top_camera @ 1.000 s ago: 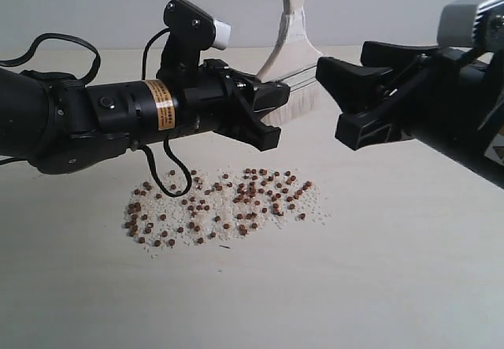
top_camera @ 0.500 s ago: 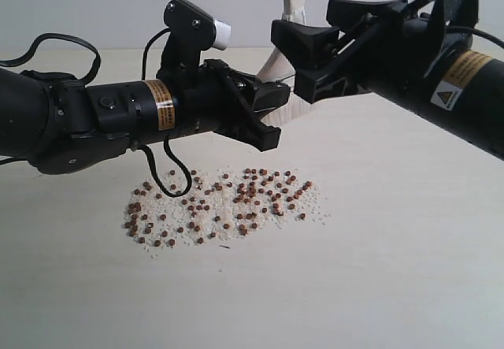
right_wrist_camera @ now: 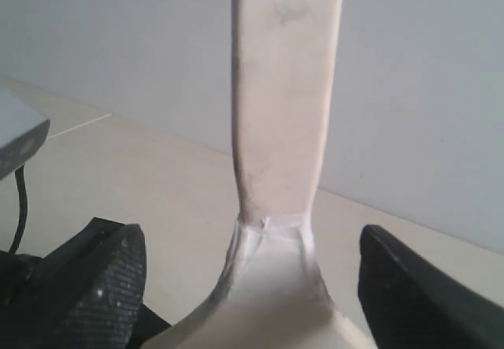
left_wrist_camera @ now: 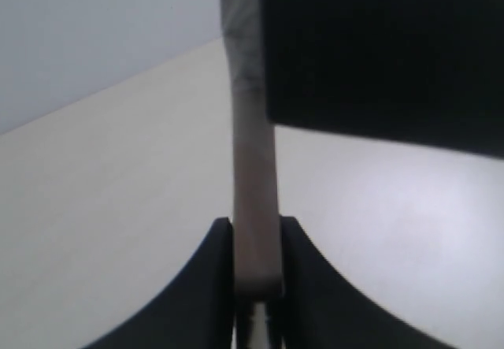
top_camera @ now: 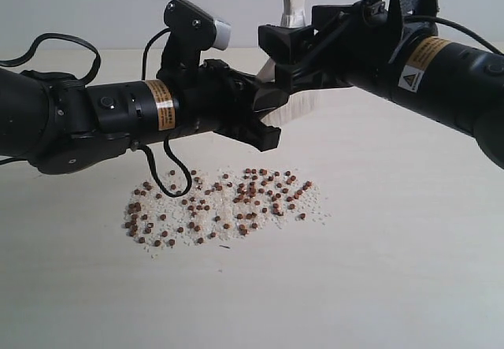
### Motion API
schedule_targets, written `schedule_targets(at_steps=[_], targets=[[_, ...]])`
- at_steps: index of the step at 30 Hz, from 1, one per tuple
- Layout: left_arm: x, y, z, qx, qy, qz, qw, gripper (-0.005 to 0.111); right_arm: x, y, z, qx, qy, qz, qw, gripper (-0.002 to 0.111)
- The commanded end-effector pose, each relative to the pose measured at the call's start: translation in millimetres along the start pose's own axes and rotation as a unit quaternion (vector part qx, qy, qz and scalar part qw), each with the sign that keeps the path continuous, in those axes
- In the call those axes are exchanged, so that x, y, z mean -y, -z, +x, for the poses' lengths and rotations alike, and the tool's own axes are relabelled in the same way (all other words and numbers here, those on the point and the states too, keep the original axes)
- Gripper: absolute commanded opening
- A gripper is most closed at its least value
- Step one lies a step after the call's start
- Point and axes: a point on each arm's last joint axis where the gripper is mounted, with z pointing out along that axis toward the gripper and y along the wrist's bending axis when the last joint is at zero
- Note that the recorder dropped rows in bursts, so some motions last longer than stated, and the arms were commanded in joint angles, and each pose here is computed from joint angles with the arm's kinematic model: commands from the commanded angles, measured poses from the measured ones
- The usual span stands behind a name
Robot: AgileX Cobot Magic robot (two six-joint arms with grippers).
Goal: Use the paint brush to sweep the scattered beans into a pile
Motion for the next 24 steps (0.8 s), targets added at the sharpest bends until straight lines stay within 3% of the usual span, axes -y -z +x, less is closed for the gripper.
schedule_targets(at_steps=[1, 24], targets=[[1.8, 1.7, -5.0, 0.011, 0.000, 0.002, 1.000, 0.000, -1.9, -1.7, -3.4, 0.013, 0.002, -0.006, 1.000, 0.069], [0.3, -2.5, 3.7, 0.000, 0.008, 0.003, 1.000, 0.000, 1.7, -1.7, -0.2, -0.005, -0.011, 0.013, 1.000, 0.068]])
